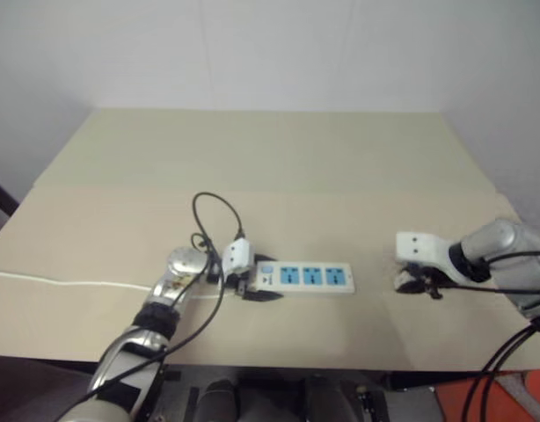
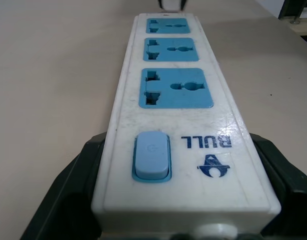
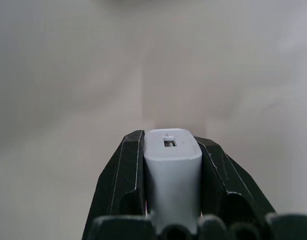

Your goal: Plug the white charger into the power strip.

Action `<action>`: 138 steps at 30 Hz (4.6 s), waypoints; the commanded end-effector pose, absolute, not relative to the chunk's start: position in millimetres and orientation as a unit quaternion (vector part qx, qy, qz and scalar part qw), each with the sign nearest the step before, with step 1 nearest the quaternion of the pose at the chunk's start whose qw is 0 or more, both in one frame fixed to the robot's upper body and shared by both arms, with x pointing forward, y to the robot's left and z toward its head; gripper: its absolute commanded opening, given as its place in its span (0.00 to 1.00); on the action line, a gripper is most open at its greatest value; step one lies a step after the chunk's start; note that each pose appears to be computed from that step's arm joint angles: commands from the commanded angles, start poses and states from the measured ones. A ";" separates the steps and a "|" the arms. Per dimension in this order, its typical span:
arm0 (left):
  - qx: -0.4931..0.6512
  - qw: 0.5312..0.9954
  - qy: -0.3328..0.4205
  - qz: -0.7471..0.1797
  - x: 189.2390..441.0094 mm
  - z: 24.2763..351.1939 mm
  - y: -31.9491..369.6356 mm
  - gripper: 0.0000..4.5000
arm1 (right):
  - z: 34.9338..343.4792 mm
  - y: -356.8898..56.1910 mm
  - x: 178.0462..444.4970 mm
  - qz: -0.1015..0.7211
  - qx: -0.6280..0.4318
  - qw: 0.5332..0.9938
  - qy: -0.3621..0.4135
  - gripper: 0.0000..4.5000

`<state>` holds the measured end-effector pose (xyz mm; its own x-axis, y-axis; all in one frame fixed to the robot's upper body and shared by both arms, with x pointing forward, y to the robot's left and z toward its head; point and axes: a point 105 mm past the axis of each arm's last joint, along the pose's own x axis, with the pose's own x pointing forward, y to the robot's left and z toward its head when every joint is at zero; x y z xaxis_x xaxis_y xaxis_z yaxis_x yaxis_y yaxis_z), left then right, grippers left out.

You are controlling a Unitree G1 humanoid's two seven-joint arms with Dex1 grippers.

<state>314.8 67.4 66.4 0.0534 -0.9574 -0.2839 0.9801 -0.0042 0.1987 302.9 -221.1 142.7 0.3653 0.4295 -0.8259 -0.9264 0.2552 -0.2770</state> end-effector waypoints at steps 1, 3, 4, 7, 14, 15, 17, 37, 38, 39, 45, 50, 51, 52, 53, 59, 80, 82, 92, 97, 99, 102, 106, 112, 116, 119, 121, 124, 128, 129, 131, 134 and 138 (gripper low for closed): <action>0.188 0.693 0.054 -0.694 312.4 58.7 69.2 0.74 | 201.0 -190.6 312.2 0.480 -0.325 0.795 0.181 0.26; 0.189 0.693 0.053 -0.694 313.6 59.7 68.0 0.74 | 218.8 -174.2 316.6 0.486 -0.264 0.827 0.101 0.26; 0.189 0.692 0.052 -0.694 314.4 60.6 67.6 0.74 | 225.6 -166.5 317.8 0.489 -0.233 0.839 0.064 0.26; 0.190 0.692 0.050 -0.695 316.1 63.3 67.6 0.74 | 234.4 -146.1 318.3 0.493 -0.158 0.855 -0.015 0.26; 0.192 0.693 0.052 -0.693 317.5 66.4 73.3 0.74 | 229.0 -99.9 301.9 0.569 -0.035 0.819 -0.066 0.26; 0.192 0.693 0.053 -0.693 317.7 66.6 74.4 0.74 | 225.8 -95.0 299.3 0.582 -0.028 0.810 -0.065 0.26; 0.192 0.694 0.053 -0.692 317.4 66.6 75.5 0.74 | 218.3 -86.7 296.3 0.588 -0.023 0.805 -0.072 0.26; 0.192 0.694 0.060 -0.691 313.0 67.3 79.0 0.74 | 143.3 -57.2 317.2 0.604 -0.045 0.795 -0.036 0.26; 0.190 0.695 0.061 -0.690 313.0 67.2 79.0 0.74 | 143.5 -57.1 316.6 0.605 -0.044 0.794 -0.036 0.26; 0.189 0.696 0.061 -0.690 313.0 67.1 78.9 0.74 | 143.8 -57.0 316.2 0.606 -0.044 0.794 -0.036 0.26; 0.185 0.697 0.062 -0.690 312.3 66.5 77.6 0.74 | 138.7 -57.0 313.9 0.612 -0.045 0.789 -0.028 0.26; 0.184 0.698 0.062 -0.689 312.2 66.4 77.2 0.74 | 133.8 -55.3 314.0 0.613 -0.046 0.788 -0.022 0.26; 0.184 0.698 0.063 -0.689 312.3 66.4 77.8 0.74 | 133.7 -54.4 314.7 0.613 -0.046 0.788 -0.022 0.26; 0.184 0.699 0.063 -0.688 312.3 66.3 78.2 0.74 | 133.8 -53.7 315.2 0.613 -0.046 0.788 -0.023 0.26; 0.184 0.699 0.063 -0.688 312.3 66.3 78.6 0.74 | 133.9 -53.2 315.5 0.613 -0.045 0.789 -0.023 0.26; 0.185 0.699 0.064 -0.687 312.0 66.0 79.1 0.74 | 129.7 -50.9 316.4 0.614 -0.048 0.788 -0.020 0.26; 0.185 0.701 0.067 -0.685 313.0 65.3 80.7 0.74 | 124.0 -46.8 307.8 0.630 -0.044 0.775 -0.011 0.26; 0.186 0.702 0.068 -0.685 312.8 65.0 82.1 0.74 | 123.6 -47.4 309.9 0.628 -0.045 0.777 -0.011 0.26; 0.186 0.701 0.069 -0.685 312.1 65.6 83.1 0.74 | 120.9 -50.8 320.1 0.611 -0.045 0.790 -0.011 0.26; 0.186 0.700 0.070 -0.686 312.1 65.7 83.4 0.74 | 119.9 -52.7 321.1 0.608 -0.043 0.793 -0.011 0.26; 0.186 0.700 0.070 -0.686 312.1 65.7 83.5 0.74 | 120.0 -54.0 321.5 0.607 -0.043 0.794 -0.011 0.26; 0.186 0.701 0.071 -0.685 312.3 65.6 83.9 0.74 | 120.2 -60.6 322.6 0.603 -0.046 0.796 -0.010 0.26; 0.185 0.702 0.073 -0.684 312.0 65.0 84.8 0.74 | 116.9 -74.8 323.2 0.596 -0.054 0.801 -0.002 0.26; 0.185 0.705 0.076 -0.680 310.5 63.7 88.3 0.74 | 104.7 -99.1 320.1 0.587 -0.072 0.806 0.024 0.26; 0.185 0.707 0.079 -0.678 309.4 63.6 92.0 0.74 | 98.8 -113.4 320.0 0.584 -0.085 0.806 0.040 0.26; 0.187 0.709 0.080 -0.675 309.4 64.0 94.7 0.74 | 94.3 -124.9 320.4 0.583 -0.095 0.805 0.054 0.26; 0.187 0.711 0.081 -0.673 309.5 64.1 96.3 0.74 | 92.9 -128.6 321.5 0.581 -0.100 0.805 0.058 0.26; 0.188 0.712 0.083 -0.672 309.1 63.8 97.4 0.74 | 95.9 -122.0 325.0 0.587 -0.103 0.802 0.050 0.26; 0.187 0.712 0.082 -0.672 308.5 63.5 96.0 0.74 | 102.8 -101.0 325.4 0.608 -0.102 0.787 0.032 0.26; 0.187 0.712 0.082 -0.672 308.7 63.6 95.2 0.74 | 104.1 -93.4 324.5 0.615 -0.103 0.781 0.027 0.26; 0.187 0.712 0.079 -0.672 309.5 64.4 92.8 0.74 | 105.5 -76.2 319.8 0.636 -0.103 0.764 0.019 0.26; 0.186 0.713 0.077 -0.672 309.8 65.1 91.3 0.74 | 103.2 -62.4 315.1 0.650 -0.100 0.753 0.017 0.26; 0.186 0.713 0.078 -0.672 308.9 64.1 91.5 0.74 | 94.7 -56.4 308.3 0.662 -0.110 0.741 0.023 0.26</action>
<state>309.9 84.9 67.0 0.0818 -0.9419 -0.3257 0.9866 0.0302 0.1603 312.8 -58.5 114.8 0.1299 0.9859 -0.1053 -0.9815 0.1128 -0.1548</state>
